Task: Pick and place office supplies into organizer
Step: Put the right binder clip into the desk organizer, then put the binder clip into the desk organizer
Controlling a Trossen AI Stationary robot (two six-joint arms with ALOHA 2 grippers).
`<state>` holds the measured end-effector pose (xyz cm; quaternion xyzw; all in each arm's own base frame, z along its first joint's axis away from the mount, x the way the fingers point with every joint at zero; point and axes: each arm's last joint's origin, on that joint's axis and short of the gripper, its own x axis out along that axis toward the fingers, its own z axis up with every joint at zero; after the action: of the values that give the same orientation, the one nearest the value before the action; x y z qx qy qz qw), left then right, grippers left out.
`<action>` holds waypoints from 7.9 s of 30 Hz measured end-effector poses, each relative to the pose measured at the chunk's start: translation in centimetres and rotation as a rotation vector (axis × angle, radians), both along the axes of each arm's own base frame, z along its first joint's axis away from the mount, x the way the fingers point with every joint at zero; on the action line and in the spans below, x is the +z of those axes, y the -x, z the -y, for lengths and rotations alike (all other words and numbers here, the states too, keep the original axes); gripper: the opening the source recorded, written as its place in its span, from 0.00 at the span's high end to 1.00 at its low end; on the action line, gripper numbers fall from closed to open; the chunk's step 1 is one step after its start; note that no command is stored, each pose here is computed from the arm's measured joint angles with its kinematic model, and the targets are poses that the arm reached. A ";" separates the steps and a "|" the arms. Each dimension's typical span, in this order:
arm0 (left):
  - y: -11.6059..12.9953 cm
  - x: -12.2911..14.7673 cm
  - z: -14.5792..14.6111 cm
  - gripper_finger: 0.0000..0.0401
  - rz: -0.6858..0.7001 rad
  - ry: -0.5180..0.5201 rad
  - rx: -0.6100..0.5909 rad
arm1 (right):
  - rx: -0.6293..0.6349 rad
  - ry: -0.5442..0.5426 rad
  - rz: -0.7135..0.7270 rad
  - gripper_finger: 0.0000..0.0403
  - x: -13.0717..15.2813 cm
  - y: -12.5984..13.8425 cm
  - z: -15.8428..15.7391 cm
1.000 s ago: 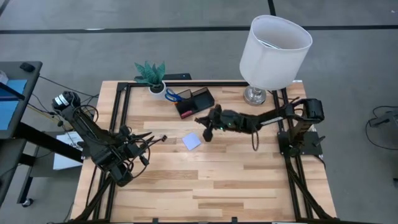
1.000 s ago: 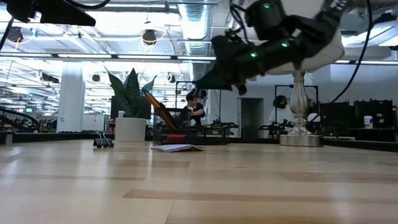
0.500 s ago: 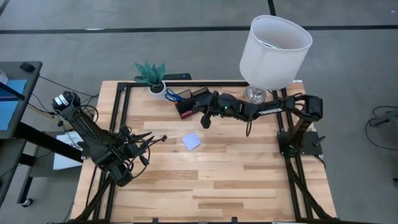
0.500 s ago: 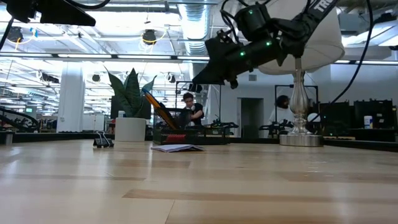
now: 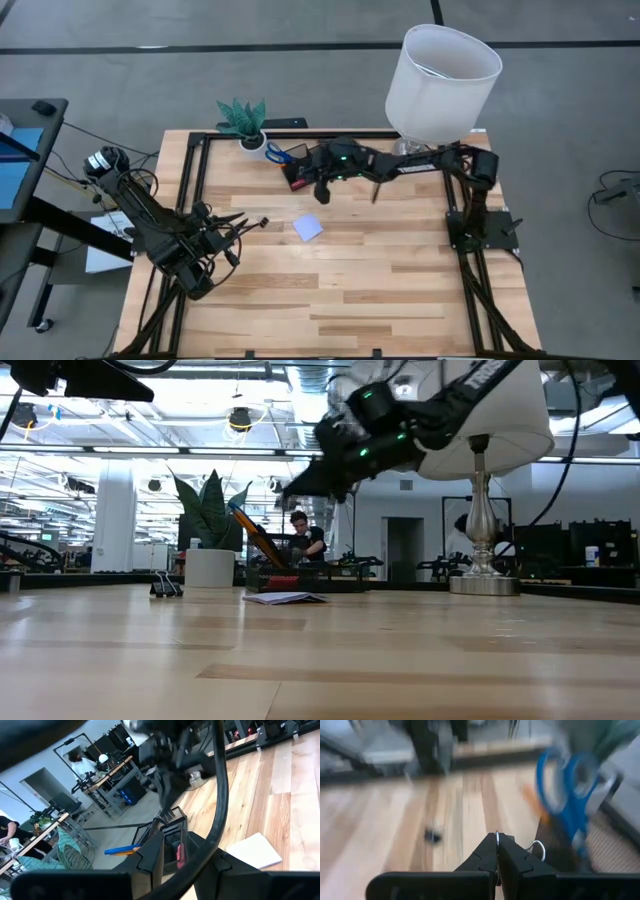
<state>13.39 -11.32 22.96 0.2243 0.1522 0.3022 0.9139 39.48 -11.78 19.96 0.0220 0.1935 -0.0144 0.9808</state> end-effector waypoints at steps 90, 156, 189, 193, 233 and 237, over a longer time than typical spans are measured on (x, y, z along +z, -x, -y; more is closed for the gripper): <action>-2.1 -9.3 -5.0 0.67 0.530 0.743 0.297 | -0.484 0.349 -0.633 0.85 -6.7 3.2 -12.2; -4.0 -13.9 -6.4 0.66 0.421 1.008 0.488 | -0.441 0.340 -0.531 0.85 -8.4 4.1 -13.8; -6.6 -11.8 -7.5 1.00 0.334 0.678 0.299 | -0.441 0.340 -0.531 0.85 -8.4 4.1 -13.8; -7.4 -11.0 -8.4 1.00 0.303 0.576 0.265 | -0.441 0.340 -0.531 0.85 -8.4 4.1 -13.8; -12.6 -5.9 -17.3 1.00 0.089 0.354 -0.029 | -0.442 0.340 -0.533 0.85 -8.4 4.1 -13.8; -12.4 -5.9 -17.9 1.00 0.075 0.332 -0.021 | -0.442 0.339 -0.532 0.85 -8.4 4.1 -13.8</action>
<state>25.81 6.57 17.06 0.0601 0.1638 0.2716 0.9465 35.42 2.00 11.57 -0.1038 0.4266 -0.2624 0.8593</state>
